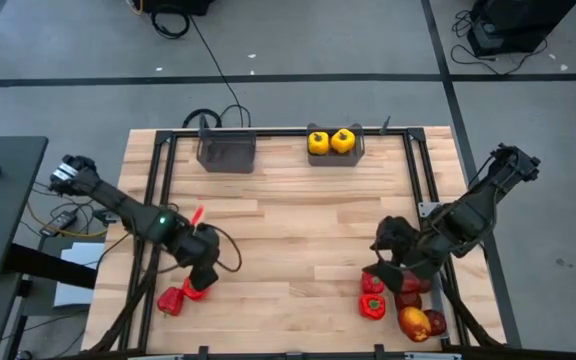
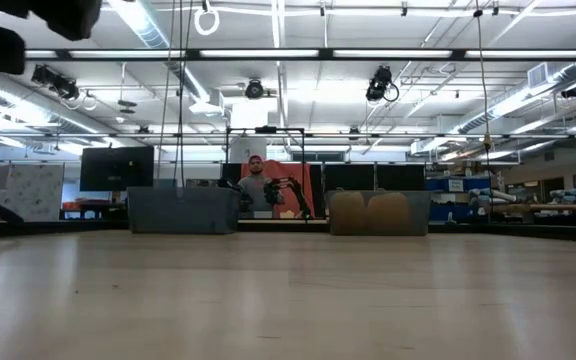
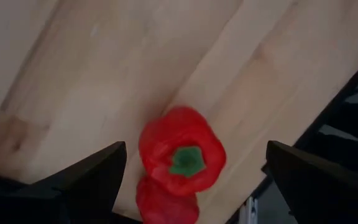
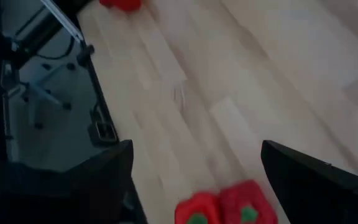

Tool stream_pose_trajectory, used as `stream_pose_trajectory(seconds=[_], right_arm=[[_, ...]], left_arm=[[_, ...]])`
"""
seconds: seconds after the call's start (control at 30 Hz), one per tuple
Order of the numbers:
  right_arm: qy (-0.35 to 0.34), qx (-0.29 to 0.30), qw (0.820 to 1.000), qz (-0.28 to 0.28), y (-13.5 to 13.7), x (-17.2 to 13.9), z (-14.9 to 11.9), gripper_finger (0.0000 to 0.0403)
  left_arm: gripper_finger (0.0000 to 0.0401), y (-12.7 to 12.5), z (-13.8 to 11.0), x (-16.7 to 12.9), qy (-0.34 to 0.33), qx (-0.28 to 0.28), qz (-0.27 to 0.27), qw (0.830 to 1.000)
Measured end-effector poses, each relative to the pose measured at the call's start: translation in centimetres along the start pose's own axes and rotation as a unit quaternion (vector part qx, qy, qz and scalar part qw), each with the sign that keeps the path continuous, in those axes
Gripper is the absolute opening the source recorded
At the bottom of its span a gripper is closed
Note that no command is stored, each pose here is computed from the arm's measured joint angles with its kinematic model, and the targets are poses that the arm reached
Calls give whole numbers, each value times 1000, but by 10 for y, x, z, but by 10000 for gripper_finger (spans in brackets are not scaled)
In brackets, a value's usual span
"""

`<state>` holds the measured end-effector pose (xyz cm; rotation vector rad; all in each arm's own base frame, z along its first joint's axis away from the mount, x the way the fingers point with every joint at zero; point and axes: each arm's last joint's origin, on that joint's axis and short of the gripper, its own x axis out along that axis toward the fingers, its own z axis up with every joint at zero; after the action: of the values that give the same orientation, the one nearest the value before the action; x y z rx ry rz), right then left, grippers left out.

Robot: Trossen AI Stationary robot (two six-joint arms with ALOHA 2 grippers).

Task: Sort produce into baskets
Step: Put the red bell pepper into the left black bin

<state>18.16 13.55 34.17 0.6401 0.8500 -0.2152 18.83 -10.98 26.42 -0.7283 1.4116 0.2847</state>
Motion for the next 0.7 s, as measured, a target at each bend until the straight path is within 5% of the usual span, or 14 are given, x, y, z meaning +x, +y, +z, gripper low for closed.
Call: stream_pose_trajectory(seconds=[0.43,0.7], right_arm=[[-26,-43,999,-6,-4,8,18,362],[-29,-55,998,1,-2,8,18,362]], left_arm=[[393,-17,-28,9,4,-56,-16,998],[399,-20,-31,29,-5,-59,51,997]])
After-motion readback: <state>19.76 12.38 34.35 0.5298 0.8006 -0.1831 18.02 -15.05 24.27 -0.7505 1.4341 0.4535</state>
